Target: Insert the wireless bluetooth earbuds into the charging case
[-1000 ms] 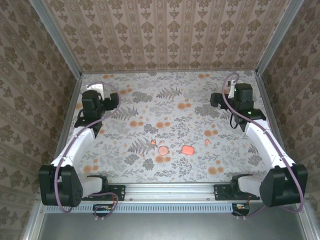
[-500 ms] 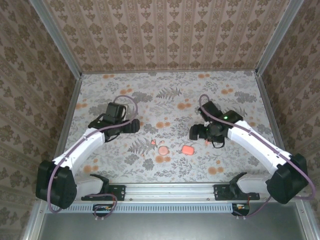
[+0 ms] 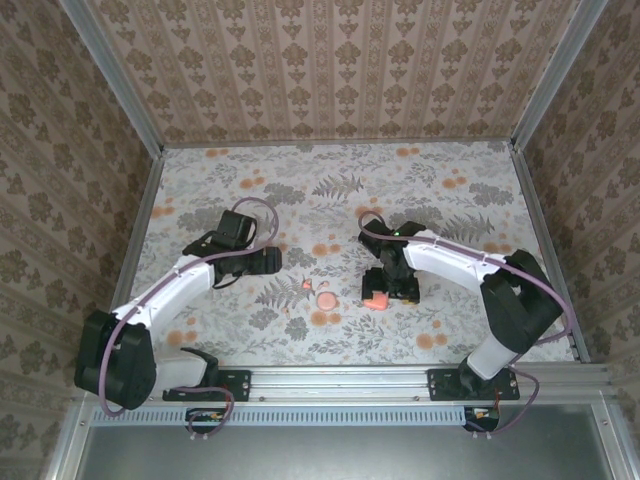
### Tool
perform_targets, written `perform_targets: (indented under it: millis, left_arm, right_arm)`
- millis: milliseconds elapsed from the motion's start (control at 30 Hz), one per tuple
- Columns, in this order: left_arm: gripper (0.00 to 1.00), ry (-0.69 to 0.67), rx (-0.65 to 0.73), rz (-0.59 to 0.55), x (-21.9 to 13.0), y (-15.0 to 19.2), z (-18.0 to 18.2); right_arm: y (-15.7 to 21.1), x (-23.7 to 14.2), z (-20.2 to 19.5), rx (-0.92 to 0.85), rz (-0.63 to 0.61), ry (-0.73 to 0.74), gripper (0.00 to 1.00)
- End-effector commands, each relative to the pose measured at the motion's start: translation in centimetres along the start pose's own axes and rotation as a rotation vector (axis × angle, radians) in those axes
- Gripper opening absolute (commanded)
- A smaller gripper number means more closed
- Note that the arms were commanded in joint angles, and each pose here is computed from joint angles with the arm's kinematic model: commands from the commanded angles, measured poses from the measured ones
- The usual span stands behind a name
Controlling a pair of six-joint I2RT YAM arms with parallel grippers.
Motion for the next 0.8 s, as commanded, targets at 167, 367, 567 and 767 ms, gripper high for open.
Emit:
perform_targets:
  millis: [167, 367, 567, 767]
  left_arm:
    - [0.90, -0.002, -0.013, 0.029, 0.7, 0.7, 0.0]
    - [0.90, -0.003, -0.021, 0.030, 0.8, 0.7, 0.0]
    - [0.90, -0.005, -0.020, 0.030, 0.8, 0.7, 0.0]
    - [0.91, -0.006, -0.017, 0.033, 0.7, 0.7, 0.1]
  right_arm:
    - [-1.1, 0.9, 2.0, 0.017, 0.025, -0.050, 0.83]
    - [-1.1, 2.0, 2.1, 0.021, 0.058, -0.034, 0.82]
    - [-1.3, 3.0, 1.8, 0.024, 0.072, -0.003, 0.80]
    - [-1.6, 3.8, 1.9, 0.035, 0.068, -0.003, 0.73]
Point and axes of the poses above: each hand's point on the last joint's axis, 136 mm out from that joint toward the fingers, its own x axis out along the fingers, its own z axis along the line the jaws close on, y = z × x, the point moved 2 cm from there along -x, back along the fingers, and after that the axes turned 8 degrees about -x, right-handed, at the moved point
